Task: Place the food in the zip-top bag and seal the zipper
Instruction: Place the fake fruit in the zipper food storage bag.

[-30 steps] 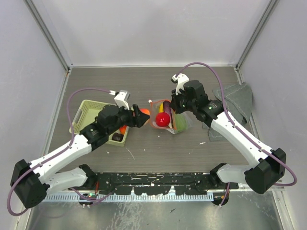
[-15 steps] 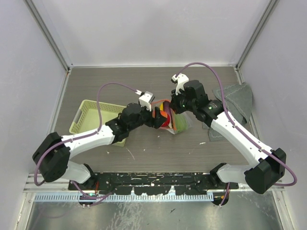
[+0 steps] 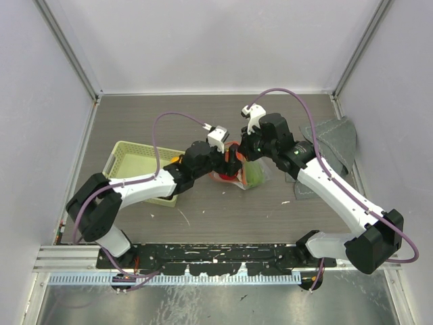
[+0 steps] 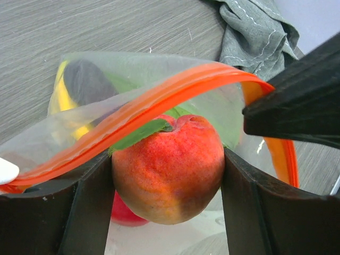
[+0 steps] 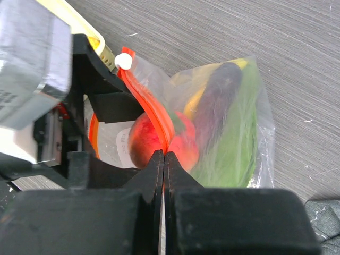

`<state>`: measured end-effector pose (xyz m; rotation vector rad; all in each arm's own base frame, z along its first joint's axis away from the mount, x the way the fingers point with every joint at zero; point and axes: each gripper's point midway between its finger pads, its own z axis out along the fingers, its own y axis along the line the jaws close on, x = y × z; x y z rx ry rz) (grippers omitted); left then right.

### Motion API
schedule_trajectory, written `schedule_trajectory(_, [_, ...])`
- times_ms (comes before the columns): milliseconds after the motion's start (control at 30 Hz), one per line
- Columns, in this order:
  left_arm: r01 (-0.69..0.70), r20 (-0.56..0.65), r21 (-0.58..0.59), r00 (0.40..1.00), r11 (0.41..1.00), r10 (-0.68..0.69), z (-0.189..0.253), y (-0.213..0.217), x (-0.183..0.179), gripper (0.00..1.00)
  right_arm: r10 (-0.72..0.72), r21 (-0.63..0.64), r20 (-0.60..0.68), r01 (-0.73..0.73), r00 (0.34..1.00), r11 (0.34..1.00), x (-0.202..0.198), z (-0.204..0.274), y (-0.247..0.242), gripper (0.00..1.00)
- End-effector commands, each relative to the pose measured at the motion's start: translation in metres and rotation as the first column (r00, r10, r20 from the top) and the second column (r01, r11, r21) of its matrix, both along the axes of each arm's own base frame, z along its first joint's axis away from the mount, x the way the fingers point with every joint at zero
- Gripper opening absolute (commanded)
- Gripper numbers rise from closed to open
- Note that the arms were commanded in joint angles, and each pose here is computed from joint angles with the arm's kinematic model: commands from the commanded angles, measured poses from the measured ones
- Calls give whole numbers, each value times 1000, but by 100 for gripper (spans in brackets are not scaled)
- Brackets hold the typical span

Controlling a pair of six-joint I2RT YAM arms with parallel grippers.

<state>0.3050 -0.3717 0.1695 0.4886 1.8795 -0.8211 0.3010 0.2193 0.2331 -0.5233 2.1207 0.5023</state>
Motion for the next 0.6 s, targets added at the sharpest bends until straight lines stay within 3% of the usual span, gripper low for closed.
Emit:
schedule_trajectory(0, [30, 82, -83, 996, 996, -23, 33, -20, 9, 58, 26, 56, 75, -30, 997, 998, 1, 26, 7, 0])
schedule_trajectory(333, [67, 89, -84, 994, 994, -59, 27, -38, 1, 80, 20, 53, 82, -25, 996, 998, 2, 26, 6, 0])
schedule_trajectory(567, [25, 105, -64, 994, 998, -18, 33, -22, -3, 95, 13, 50, 85, -17, 996, 999, 2, 26, 4, 0])
